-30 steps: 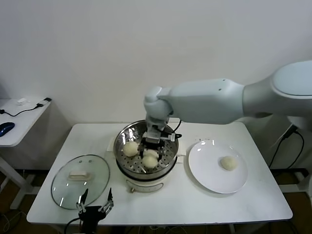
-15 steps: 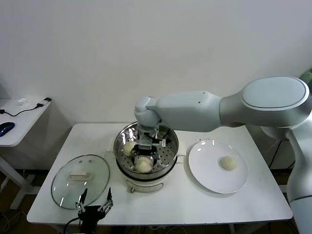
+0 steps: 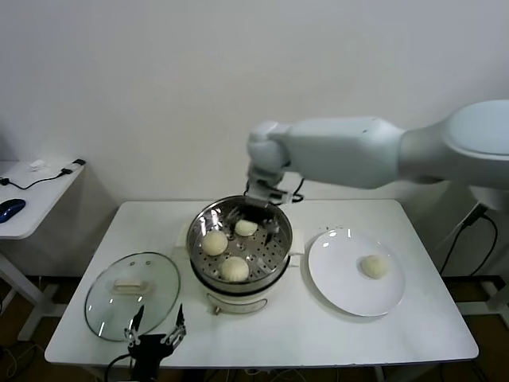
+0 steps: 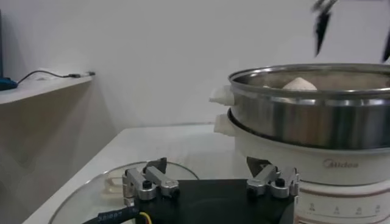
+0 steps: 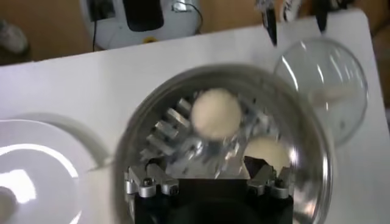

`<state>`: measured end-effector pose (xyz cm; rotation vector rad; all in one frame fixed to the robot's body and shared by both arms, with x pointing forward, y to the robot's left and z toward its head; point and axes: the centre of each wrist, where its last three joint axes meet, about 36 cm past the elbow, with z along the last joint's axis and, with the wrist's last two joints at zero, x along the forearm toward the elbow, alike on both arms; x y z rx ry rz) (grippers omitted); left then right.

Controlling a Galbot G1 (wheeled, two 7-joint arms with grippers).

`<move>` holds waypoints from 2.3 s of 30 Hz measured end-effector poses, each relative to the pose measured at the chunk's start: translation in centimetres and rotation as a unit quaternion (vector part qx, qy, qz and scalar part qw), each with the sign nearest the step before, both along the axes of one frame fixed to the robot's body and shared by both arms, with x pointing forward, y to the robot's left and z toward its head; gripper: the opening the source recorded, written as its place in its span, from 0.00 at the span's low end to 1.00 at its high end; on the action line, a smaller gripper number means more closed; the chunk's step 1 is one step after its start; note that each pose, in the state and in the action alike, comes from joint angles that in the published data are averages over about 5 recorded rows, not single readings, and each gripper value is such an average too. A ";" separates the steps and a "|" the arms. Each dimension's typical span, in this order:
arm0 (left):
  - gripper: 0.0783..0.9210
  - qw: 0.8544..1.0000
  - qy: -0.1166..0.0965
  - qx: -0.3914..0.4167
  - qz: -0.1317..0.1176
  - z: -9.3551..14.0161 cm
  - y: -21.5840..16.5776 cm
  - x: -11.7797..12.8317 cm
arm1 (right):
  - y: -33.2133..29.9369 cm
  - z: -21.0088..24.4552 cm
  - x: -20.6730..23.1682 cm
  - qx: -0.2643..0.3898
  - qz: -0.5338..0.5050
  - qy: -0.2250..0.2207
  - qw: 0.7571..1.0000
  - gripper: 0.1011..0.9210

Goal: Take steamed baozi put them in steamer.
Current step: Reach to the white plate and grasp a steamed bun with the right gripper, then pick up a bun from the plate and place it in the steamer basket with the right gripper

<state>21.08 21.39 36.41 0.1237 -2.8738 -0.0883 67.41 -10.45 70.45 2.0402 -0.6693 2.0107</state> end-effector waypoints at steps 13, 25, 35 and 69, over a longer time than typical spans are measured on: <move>0.88 1.000 -0.001 0.001 -0.002 0.2 0.6 -0.1 | -23.0 -4.7 -1.2 -0.001 -0.363 0.003 0.932 0.88; 0.88 1.000 0.014 0.005 -0.001 -0.3 0.6 -0.8 | -29.5 -15.7 -3.2 -0.013 -0.491 0.015 0.871 0.88; 0.88 1.000 0.019 0.005 -0.003 -0.7 0.4 -1.1 | -30.6 -21.8 -3.8 -0.021 -0.532 0.016 0.846 0.88; 0.88 1.000 0.018 0.006 -0.018 -0.7 -0.5 -1.2 | -25.7 -12.6 -2.1 0.051 -0.538 0.003 0.841 0.58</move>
